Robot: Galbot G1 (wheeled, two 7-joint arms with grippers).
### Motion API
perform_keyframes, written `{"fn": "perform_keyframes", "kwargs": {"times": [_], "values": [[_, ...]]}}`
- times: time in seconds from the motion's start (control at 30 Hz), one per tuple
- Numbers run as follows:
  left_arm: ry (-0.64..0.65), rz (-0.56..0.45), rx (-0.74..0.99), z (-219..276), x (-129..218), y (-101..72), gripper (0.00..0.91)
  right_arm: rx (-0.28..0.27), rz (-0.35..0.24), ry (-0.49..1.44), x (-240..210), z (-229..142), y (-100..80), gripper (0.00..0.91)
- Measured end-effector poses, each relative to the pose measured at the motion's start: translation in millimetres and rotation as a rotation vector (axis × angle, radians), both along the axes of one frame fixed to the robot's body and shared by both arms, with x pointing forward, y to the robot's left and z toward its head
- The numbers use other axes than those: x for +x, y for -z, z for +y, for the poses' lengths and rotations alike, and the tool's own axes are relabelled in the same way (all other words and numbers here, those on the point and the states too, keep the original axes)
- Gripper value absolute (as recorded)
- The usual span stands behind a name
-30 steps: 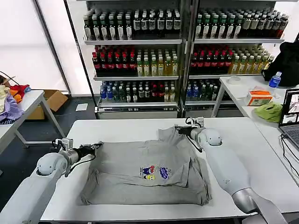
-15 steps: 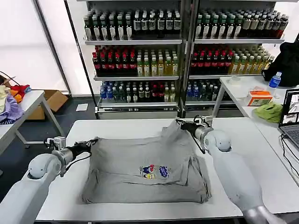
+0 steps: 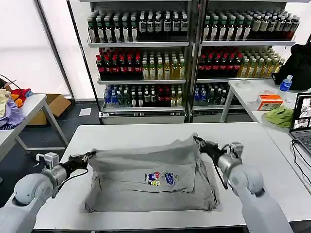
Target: Fold and organize the clothes.
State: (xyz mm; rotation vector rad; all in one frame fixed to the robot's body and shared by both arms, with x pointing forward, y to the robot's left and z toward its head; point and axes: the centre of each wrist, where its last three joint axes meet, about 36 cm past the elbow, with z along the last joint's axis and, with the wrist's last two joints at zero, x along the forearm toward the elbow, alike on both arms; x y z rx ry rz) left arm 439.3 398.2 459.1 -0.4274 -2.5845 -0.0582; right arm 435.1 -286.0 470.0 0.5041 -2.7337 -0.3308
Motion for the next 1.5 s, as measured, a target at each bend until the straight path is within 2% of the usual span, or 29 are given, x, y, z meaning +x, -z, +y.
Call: {"fn": "perform_keyframes", "kwargs": {"times": [0.17, 0.33, 0.37, 0.4, 0.43, 0.53, 0.73, 0.93, 1.1, 1.27, 1.5], "values": [[0.013, 0.014, 0.023, -7.1, -31.7, 0.5, 0.03, -0.02, 0.03, 0.015, -49.2, 1.4, 8.6, 0.0], [0.03, 0.047, 0.057, -17.5, -63.0, 11.4, 0.05, -0.056, 0.085, 0.03, -87.8, 5.8, 22.6, 0.0], [0.032, 0.055, 0.065, -19.4, -68.6, 14.7, 0.685, -0.065, 0.095, 0.034, -93.4, 6.6, 24.9, 0.0], [0.033, 0.064, 0.073, -21.4, -74.0, 18.2, 0.907, -0.075, 0.103, 0.039, -98.7, 7.4, 26.8, 0.343], [0.033, 0.074, 0.085, -23.1, -79.4, 21.5, 0.907, -0.084, 0.11, 0.044, -103.0, 7.8, 28.2, 0.907], [0.033, 0.087, 0.109, -27.8, -91.6, 25.2, 0.907, -0.108, 0.115, 0.063, -113.2, 7.0, 28.2, 0.907], [0.009, 0.069, 0.128, -34.2, -105.2, 18.3, 0.907, -0.145, 0.092, 0.085, -126.7, 1.9, 23.8, 0.907], [-0.034, 0.03, 0.129, -32.4, -114.8, 4.0, 0.907, -0.183, -0.004, 0.13, -131.8, -13.3, 19.8, 0.907], [-0.1, -0.003, 0.075, -36.0, -118.7, -3.0, 0.907, -0.218, -0.091, 0.171, -137.6, -31.7, 26.1, 0.907], [-0.181, -0.001, 0.004, -50.7, -127.6, 4.4, 0.907, -0.269, -0.138, 0.209, -145.2, -49.0, 38.0, 0.907], [-0.306, 0.02, -0.052, -80.2, -139.6, 31.0, 0.907, -0.306, -0.163, 0.221, -156.7, -59.7, 52.0, 0.907]]}}
